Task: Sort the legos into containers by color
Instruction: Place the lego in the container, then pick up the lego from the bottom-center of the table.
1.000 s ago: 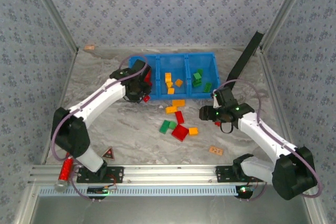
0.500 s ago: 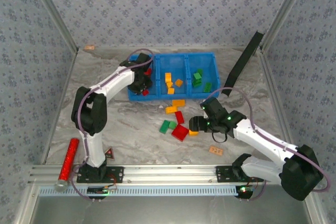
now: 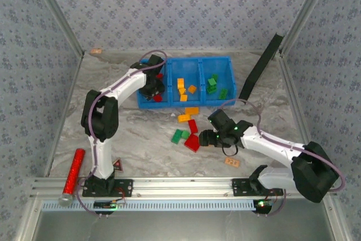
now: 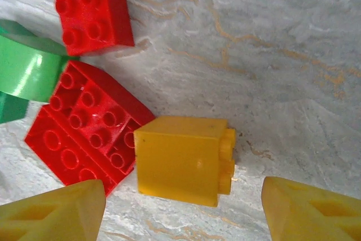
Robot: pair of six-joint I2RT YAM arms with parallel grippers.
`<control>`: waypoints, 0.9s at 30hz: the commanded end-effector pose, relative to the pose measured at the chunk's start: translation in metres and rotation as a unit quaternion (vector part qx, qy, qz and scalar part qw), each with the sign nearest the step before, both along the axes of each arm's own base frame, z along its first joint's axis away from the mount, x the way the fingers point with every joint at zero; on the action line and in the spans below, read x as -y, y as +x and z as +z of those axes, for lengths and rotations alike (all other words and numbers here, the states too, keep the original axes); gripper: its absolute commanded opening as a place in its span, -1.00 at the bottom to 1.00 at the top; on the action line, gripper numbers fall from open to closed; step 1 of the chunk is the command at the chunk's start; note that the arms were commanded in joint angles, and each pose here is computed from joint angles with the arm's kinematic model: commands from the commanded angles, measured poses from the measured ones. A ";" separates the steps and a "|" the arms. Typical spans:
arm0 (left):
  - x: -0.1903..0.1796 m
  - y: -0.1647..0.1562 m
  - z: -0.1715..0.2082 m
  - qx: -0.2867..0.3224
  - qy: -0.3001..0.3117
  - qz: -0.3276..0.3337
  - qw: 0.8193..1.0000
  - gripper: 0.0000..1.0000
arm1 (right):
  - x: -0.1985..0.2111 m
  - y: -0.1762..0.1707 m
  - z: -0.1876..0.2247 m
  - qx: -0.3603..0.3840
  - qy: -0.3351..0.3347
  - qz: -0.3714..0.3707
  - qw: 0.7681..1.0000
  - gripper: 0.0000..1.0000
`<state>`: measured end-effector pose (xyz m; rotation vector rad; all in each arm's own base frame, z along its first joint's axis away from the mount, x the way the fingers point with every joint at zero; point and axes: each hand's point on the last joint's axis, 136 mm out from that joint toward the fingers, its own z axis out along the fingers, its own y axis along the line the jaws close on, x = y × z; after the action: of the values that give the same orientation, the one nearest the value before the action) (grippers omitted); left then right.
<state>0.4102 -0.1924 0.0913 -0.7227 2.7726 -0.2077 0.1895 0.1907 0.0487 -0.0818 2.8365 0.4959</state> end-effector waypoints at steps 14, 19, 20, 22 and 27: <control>-0.003 -0.018 0.070 0.032 0.027 -0.139 0.989 0.07 | 0.003 0.002 -0.032 -0.015 -0.040 0.017 0.999 0.20; 0.008 -0.033 0.090 0.062 0.041 -0.195 0.978 0.11 | 0.002 0.004 -0.036 -0.020 -0.046 0.022 0.999 -0.01; 0.013 -0.037 0.091 0.066 0.047 -0.210 0.974 0.11 | 0.003 0.004 -0.036 -0.019 -0.049 0.020 0.998 -0.03; 0.025 -0.048 0.089 0.063 0.069 -0.247 0.965 0.13 | 0.007 0.005 -0.035 -0.017 -0.061 0.036 0.997 -0.06; 0.062 -0.087 0.067 0.039 0.093 -0.318 0.943 0.15 | 0.019 0.009 -0.024 -0.009 -0.076 0.039 0.996 -0.13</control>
<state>0.3471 -0.2493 0.1720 0.0993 2.7576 -0.1754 0.1931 0.1875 0.0252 -0.1882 2.8965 0.3962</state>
